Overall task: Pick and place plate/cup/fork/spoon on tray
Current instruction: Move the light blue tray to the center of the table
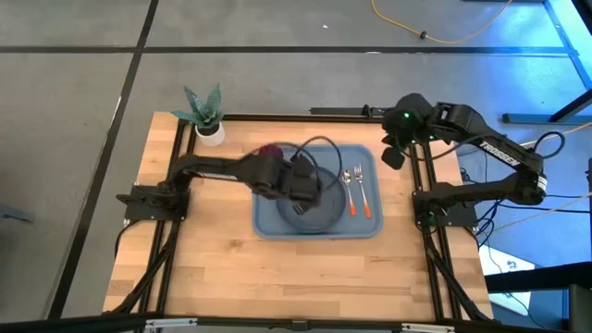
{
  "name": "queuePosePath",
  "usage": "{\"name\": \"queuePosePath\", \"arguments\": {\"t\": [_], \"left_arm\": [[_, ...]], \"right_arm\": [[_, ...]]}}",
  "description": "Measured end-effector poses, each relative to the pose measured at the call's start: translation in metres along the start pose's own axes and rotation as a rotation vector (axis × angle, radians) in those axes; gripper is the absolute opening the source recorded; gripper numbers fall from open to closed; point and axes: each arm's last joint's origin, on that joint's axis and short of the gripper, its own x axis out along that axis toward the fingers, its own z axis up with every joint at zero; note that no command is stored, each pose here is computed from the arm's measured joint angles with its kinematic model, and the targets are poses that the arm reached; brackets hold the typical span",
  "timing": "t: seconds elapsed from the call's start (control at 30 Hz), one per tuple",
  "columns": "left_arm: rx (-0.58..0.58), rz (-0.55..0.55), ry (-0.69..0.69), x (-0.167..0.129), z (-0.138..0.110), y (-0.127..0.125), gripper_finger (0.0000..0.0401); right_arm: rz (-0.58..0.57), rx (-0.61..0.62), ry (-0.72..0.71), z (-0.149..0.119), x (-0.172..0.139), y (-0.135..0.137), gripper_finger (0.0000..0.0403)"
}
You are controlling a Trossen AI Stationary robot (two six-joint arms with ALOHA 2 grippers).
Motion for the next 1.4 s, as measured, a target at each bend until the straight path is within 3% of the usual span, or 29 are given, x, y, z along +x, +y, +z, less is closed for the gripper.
{"name": "queuePosePath", "arguments": {"t": [0.23,0.43,0.57,0.73,1.03,1.27,1.4], "left_arm": [[0.096,-0.003,0.004,-0.020,0.001,0.049,0.0000],[0.070,0.024,0.132,-0.012,-0.029,0.090,0.0000],[0.003,-0.028,0.181,0.005,-0.051,0.110,0.0000],[-0.108,-0.155,0.202,0.042,-0.075,0.118,0.0000],[-0.205,-0.219,0.319,0.117,-0.124,0.121,0.0000],[-0.251,-0.170,0.429,0.141,-0.155,0.128,0.0000],[-0.254,-0.253,0.394,0.152,-0.161,0.124,0.0000]], "right_arm": [[-0.039,0.140,0.009,-0.004,0.014,0.000,0.0003],[0.010,0.200,0.022,-0.014,0.053,0.004,0.0003],[-0.019,0.256,0.020,-0.021,0.070,-0.004,0.0003],[-0.063,0.363,0.053,-0.041,0.099,-0.020,0.0003],[-0.100,0.536,0.164,-0.085,0.139,-0.037,0.0003],[-0.046,0.593,0.195,-0.104,0.156,-0.034,0.0003],[-0.006,0.633,0.203,-0.113,0.163,-0.030,0.0003]]}}
